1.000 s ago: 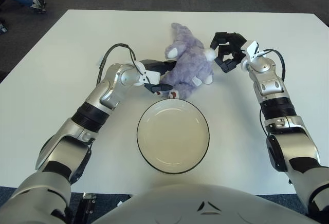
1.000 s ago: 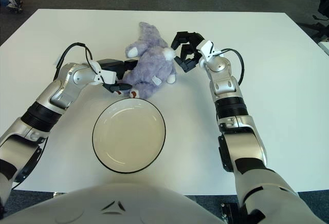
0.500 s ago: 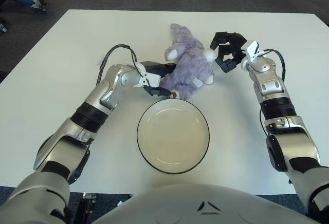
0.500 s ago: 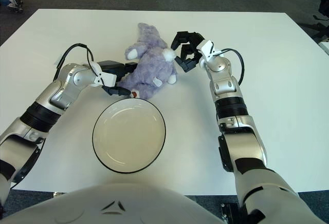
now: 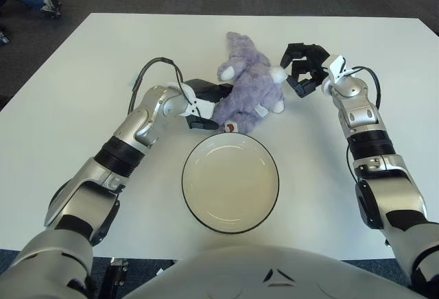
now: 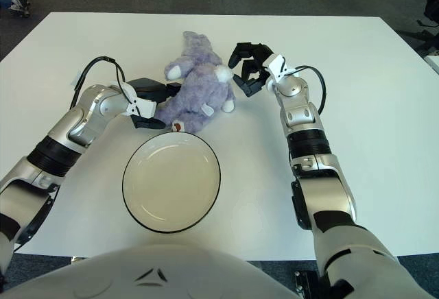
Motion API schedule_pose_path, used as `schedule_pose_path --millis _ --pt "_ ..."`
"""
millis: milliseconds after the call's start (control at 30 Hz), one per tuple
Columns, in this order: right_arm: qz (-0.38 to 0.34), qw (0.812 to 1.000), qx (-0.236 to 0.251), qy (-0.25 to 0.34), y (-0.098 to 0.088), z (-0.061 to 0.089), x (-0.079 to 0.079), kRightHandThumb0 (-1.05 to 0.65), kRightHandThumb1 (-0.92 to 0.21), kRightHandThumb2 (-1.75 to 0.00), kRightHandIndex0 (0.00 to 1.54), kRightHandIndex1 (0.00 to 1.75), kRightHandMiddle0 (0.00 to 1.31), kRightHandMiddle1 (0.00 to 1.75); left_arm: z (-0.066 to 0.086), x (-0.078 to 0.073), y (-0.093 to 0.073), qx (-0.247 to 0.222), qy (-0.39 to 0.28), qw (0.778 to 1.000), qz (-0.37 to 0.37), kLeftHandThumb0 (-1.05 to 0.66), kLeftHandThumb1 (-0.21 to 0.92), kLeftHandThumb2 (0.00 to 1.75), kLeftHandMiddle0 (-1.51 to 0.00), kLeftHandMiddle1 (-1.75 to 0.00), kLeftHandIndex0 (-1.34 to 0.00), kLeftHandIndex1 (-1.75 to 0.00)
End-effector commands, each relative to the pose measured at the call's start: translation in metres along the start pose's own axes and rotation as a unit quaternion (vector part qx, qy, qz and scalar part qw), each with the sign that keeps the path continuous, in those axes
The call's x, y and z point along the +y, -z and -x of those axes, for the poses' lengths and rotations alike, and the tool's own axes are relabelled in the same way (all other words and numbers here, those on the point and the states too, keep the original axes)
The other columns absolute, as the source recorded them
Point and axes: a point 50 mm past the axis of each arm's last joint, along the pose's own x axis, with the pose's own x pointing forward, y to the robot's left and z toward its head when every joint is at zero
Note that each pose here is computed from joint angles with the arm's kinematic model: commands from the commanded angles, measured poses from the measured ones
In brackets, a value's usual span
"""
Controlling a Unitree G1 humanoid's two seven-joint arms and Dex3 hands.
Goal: Put the doll into the plate.
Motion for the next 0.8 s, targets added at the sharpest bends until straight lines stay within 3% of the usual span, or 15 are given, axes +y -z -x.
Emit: schedule_pose_path --millis 0,267,567,767 --pt "0.011 1.000 -0.002 0.009 -0.0017 0.0001 -0.0061 -0.01 -0.07 -1.50 0.79 1.75 0.73 1.45 0.0019 0.0016 0.0023 0.017 -0.015 1.000 0.009 0.00 0.18 1.37 -0.83 -1.41 -0.53 -1.75" --pt "0.006 1.000 -0.005 0.003 -0.0019 0.0000 -0.0061 -0.02 -0.07 -1.50 0.79 1.75 0.73 1.44 0.0028 0.0035 0.0034 0.035 -0.029 0.998 0.038 -0.01 0.19 1.35 -0.75 -1.37 -0.64 -1.75" --pt "0.003 1.000 -0.003 0.000 -0.0011 -0.0001 -0.0069 -0.02 -0.07 -1.50 0.80 1.75 0.74 1.43 0.0033 0.0050 0.0034 0.041 -0.034 0.997 0.061 -0.01 0.24 1.29 -0.66 -1.40 -0.64 -1.75" --pt "0.001 1.000 -0.002 0.000 -0.0005 -0.0004 -0.0068 -0.02 -0.07 -1.51 0.80 1.75 0.73 1.44 0.0048 0.0069 0.0037 0.046 -0.047 0.995 0.073 -0.01 0.27 1.28 -0.60 -1.59 -0.60 -1.64"
